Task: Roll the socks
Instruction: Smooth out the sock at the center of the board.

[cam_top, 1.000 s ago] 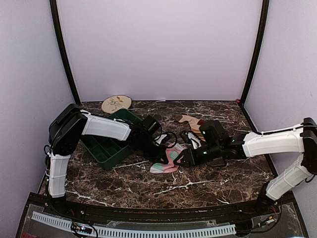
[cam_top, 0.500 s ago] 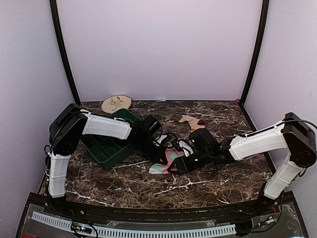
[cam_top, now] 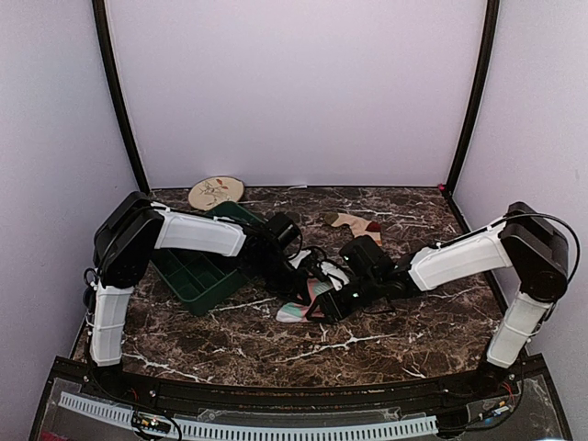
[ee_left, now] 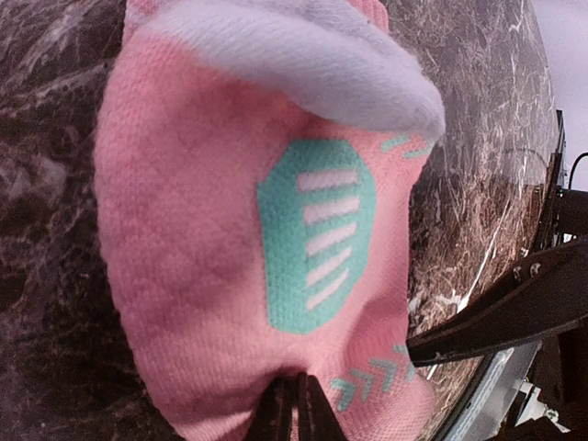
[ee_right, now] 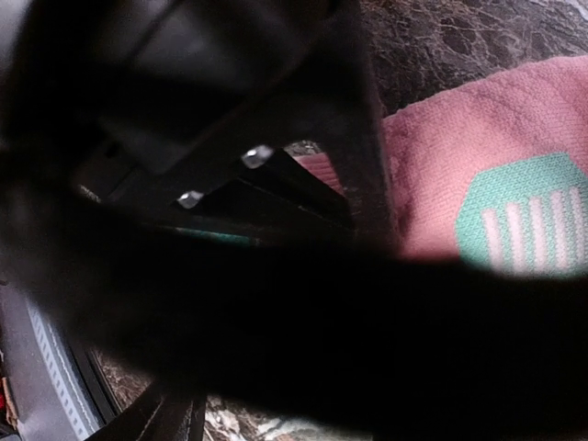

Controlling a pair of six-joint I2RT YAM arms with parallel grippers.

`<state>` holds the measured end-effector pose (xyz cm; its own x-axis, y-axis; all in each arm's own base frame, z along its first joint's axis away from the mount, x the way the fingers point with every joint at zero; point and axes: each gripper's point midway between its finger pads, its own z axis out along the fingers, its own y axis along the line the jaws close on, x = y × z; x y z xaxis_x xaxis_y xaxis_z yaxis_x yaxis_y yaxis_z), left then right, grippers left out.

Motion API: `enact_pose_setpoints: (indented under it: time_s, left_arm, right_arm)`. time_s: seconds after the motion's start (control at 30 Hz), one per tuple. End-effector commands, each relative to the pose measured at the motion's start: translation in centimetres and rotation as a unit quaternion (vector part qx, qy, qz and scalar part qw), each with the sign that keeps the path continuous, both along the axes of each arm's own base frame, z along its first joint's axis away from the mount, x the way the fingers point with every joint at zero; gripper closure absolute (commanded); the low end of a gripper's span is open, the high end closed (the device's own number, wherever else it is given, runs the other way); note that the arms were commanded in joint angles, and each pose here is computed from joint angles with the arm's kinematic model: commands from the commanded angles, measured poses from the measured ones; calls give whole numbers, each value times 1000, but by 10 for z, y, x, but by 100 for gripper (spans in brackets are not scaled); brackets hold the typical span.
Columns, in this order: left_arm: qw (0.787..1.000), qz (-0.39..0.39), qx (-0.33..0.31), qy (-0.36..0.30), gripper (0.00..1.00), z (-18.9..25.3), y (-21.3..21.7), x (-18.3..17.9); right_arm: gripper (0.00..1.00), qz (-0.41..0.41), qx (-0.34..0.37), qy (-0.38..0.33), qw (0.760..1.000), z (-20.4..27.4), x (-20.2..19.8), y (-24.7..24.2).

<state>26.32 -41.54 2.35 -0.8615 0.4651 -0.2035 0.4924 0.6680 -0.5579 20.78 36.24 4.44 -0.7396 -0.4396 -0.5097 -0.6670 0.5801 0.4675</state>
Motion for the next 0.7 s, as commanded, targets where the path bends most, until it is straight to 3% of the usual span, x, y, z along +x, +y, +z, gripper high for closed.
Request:
enact_pose_setpoints:
  time_s: [0.0, 0.67]
  left_arm:
    - [997, -7, 68, 43, 92, -35, 24, -22]
    - [996, -9, 69, 51, 93, -40, 24, -23]
  right_arm:
    - [42, 24, 8, 3, 1000, -2, 3, 4]
    - [42, 83, 61, 54, 993, -4, -20, 36]
